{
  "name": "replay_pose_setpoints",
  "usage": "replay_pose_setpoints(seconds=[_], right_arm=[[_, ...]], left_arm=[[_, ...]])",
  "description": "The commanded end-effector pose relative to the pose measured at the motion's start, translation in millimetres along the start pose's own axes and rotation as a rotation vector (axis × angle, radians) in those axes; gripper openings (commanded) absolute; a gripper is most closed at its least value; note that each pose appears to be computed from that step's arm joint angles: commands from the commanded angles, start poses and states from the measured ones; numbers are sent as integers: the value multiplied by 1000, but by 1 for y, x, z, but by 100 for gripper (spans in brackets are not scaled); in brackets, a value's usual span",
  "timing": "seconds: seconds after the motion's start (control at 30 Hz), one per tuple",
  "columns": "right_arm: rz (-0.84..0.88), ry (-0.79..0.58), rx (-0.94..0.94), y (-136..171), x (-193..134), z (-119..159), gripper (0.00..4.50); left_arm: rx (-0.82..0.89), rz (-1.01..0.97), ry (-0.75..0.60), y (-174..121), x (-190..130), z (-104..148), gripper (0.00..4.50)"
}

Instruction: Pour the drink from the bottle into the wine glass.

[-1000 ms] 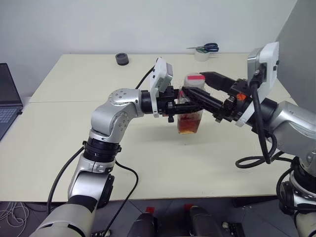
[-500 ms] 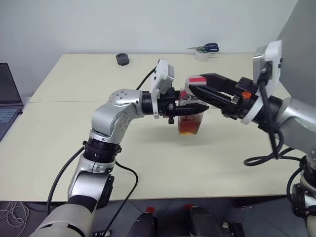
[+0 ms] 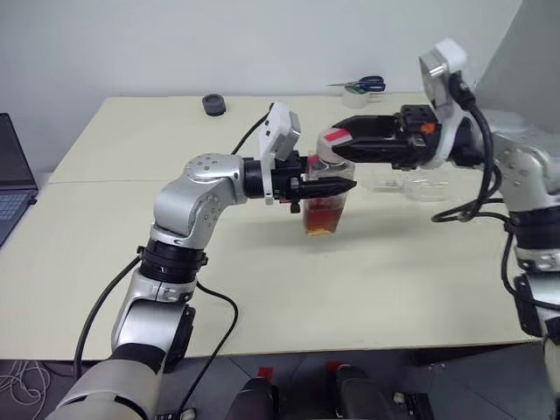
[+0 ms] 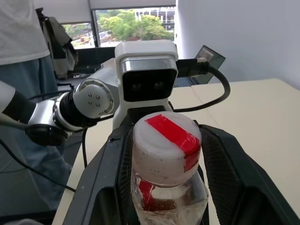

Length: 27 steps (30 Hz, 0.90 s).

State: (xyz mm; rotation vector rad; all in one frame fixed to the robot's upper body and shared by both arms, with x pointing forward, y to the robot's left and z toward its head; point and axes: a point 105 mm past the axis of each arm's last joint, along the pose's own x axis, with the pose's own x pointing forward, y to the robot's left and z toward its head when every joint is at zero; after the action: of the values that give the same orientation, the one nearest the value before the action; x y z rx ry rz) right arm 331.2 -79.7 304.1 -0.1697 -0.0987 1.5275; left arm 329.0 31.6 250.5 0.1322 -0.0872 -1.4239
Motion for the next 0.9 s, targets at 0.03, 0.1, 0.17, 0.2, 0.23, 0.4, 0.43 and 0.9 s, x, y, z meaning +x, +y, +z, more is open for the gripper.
replay_pose_setpoints(seconds=[0.03,0.1,0.17,0.2,0.23,0.4,0.43,0.9], right_arm=[[-61,69,-25,-15,-8,-5,183],[-26,79,-4,-12,-6,-6,256],[-11,86,9,-11,-7,-7,316],[-19,91,7,-12,-10,-7,349],[-30,96,7,-12,-14,-7,385],[-90,119,12,-7,-35,-3,445],[-99,121,20,-3,-40,-1,445],[-412,-98,101,59,-19,21,445]], left_arm=[[109,-137,-78,-25,11,30,175],[109,-139,-81,-25,11,30,175],[109,-139,-83,-26,11,30,175],[110,-137,-85,-25,11,30,175],[109,-136,-86,-25,11,30,175],[108,-126,-89,-25,10,28,175],[108,-123,-90,-24,9,28,175],[115,-98,-104,-19,11,26,175]])
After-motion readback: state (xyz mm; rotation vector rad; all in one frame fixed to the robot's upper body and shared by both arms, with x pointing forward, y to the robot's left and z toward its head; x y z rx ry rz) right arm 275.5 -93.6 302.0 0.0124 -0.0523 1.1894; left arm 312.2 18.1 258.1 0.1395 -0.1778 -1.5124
